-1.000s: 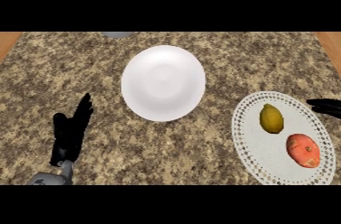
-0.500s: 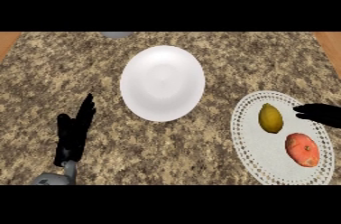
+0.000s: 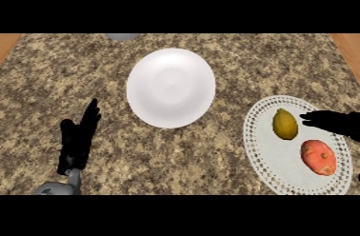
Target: Pick the squash from the placemat and place it in the plate
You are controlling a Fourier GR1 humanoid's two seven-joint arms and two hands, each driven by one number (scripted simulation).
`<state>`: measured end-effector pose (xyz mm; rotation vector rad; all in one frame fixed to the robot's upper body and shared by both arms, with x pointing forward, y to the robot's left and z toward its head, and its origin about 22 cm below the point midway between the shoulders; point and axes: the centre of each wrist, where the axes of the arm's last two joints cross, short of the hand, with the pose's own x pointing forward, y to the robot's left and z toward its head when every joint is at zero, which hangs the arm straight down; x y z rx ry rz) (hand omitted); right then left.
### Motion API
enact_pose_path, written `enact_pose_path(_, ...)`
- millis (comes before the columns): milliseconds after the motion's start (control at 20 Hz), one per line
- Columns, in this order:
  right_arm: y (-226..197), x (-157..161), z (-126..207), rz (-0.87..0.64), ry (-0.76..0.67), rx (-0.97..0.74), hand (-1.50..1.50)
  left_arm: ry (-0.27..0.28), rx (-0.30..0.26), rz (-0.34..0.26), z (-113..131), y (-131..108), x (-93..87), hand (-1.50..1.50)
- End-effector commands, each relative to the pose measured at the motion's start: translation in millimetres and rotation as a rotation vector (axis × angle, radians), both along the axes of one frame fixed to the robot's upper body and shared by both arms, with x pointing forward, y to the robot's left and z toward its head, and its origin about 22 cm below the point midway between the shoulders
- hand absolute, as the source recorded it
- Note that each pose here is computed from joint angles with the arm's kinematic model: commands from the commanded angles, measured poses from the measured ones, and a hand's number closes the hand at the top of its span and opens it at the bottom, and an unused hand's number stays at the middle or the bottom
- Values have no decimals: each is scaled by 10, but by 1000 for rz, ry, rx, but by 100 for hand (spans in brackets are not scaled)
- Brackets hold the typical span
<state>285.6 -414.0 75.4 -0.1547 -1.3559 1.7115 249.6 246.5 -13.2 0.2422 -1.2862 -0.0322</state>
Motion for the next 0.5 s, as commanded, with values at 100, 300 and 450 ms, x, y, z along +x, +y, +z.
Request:
enact_pose_path(100, -28, -58, -216, 50, 75, 12, -150, -3, 11, 10, 97, 13, -60, 0)
enact_pose_path(300, 100, 2, -496, 35, 95, 16, -150, 9, 11, -6, -20, -59, -44, 0)
enact_pose_path(450, 76, -30, -398, 36, 100, -2, -150, 0, 1, 1, -103, -46, -228, 0)
